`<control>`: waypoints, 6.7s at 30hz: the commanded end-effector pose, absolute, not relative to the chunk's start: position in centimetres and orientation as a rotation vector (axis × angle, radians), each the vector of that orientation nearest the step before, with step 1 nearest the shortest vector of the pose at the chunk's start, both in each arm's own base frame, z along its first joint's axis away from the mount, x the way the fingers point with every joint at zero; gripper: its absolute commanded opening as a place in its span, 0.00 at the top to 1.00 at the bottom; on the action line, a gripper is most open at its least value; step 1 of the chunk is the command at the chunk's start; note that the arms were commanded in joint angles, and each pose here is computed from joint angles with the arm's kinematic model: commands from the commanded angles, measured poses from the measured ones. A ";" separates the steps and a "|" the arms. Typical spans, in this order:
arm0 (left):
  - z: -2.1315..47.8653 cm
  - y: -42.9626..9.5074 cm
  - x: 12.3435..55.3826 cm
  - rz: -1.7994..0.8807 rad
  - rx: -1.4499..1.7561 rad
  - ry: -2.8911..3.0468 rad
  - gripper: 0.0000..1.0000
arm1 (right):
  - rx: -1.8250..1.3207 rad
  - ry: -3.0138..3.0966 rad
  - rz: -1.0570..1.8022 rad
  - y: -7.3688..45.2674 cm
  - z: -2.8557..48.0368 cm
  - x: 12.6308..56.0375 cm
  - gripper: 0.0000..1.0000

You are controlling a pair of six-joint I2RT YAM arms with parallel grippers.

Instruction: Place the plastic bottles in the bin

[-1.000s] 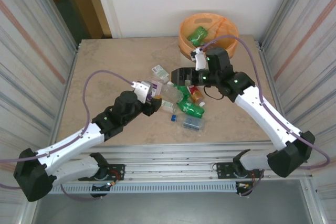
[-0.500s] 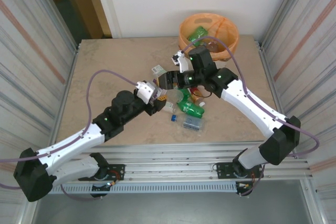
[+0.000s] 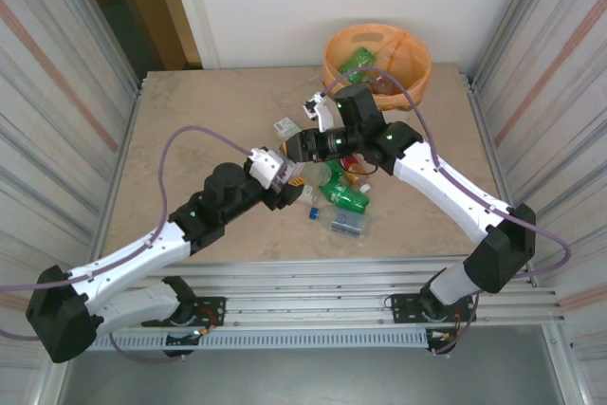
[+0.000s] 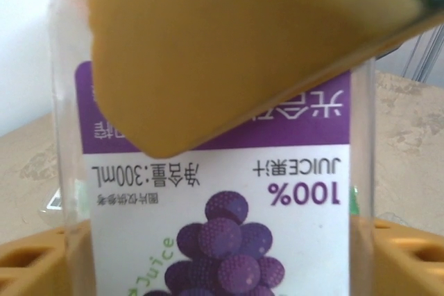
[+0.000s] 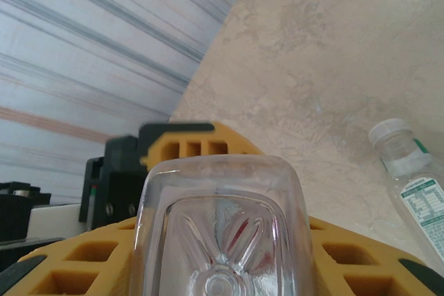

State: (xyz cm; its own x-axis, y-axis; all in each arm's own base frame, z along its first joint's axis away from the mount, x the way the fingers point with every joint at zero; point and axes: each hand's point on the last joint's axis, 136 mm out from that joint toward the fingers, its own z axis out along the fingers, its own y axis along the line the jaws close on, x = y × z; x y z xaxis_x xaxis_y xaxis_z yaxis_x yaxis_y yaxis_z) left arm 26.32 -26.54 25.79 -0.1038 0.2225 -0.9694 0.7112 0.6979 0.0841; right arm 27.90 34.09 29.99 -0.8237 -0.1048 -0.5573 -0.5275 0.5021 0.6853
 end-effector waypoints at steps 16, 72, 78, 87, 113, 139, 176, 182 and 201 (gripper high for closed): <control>34.3 -22.2 24.5 -0.549 0.498 1.494 0.01 | -0.204 1.898 1.184 22.6 44.9 36.6 0.89; 29.9 -17.2 29.6 -0.479 0.123 1.784 0.01 | 0.248 2.037 0.498 8.6 38.5 53.6 0.18; 28.2 -15.8 32.1 -0.457 -0.039 1.921 0.01 | 0.203 2.046 0.414 8.1 39.3 50.0 0.02; 24.0 -15.3 38.4 -0.404 -0.237 2.132 0.03 | 0.255 2.059 0.306 5.7 37.7 43.1 0.02; 8.5 -25.4 50.3 -0.330 -0.580 2.610 0.03 | 0.293 2.181 0.280 5.4 30.1 34.0 0.02; 3.3 -25.5 51.2 -0.162 -0.725 2.664 0.19 | 0.223 2.270 0.348 9.5 26.5 33.4 0.02; 17.6 -22.0 50.7 -0.525 -0.662 2.292 0.47 | 0.105 2.214 0.505 13.4 27.9 33.0 0.02; 20.4 -22.5 48.8 -0.650 -0.594 2.243 0.48 | -0.007 2.196 0.720 18.3 28.0 32.6 0.02; 24.4 -21.8 40.1 -0.989 -0.528 2.118 0.49 | -0.301 2.159 1.078 32.3 25.9 32.8 0.12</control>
